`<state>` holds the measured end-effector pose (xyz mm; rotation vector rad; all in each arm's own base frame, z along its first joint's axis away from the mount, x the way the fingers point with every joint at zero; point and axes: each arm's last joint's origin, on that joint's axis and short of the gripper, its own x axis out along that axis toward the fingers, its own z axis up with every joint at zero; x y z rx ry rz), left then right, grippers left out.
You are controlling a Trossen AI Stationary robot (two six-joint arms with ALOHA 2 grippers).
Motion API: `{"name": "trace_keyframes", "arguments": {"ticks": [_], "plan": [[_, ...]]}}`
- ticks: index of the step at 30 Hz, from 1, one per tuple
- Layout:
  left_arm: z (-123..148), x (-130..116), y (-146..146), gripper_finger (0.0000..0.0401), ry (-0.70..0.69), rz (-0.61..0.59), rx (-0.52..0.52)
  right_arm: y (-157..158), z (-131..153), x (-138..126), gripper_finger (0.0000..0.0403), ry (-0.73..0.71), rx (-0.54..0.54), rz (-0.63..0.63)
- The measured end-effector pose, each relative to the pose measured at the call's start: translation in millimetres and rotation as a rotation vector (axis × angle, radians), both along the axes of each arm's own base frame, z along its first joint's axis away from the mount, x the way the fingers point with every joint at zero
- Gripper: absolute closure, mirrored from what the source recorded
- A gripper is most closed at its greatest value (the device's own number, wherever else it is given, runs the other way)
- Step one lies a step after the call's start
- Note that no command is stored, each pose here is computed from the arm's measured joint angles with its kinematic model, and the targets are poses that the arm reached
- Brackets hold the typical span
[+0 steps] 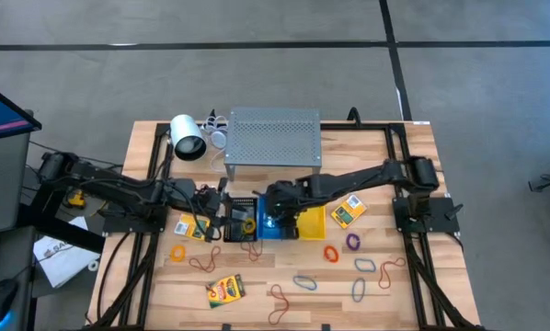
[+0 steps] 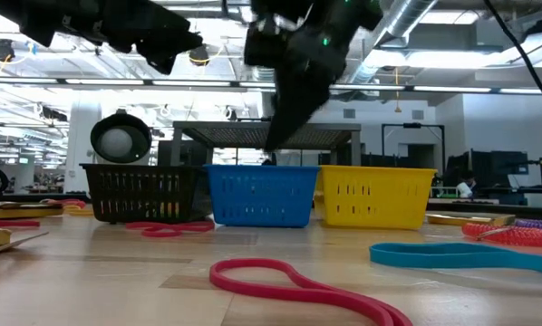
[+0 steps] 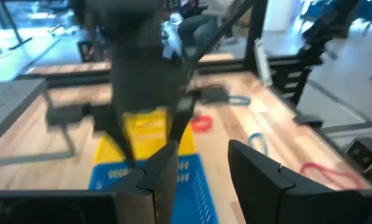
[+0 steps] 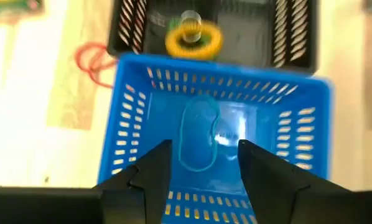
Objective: Pick & Place Office Desk Supplies
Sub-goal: Put the yellow rubber band into the blue basket
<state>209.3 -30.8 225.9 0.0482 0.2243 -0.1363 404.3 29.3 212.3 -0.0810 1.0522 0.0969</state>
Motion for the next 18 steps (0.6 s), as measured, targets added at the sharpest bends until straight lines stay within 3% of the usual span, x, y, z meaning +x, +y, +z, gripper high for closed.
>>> {"name": "trace_keyframes", "arguments": {"ticks": [12, 18], "plan": [[19, -38, 8, 0.0264, 0.002, 0.069, 0.056, -3, 96, -46, 0.0226, -0.246, -0.017, 0.044], [22, -58, 13, 0.0264, 0.034, 0.149, 0.019, 1, 115, -83, 0.0226, -0.426, 0.002, 0.054]]}}
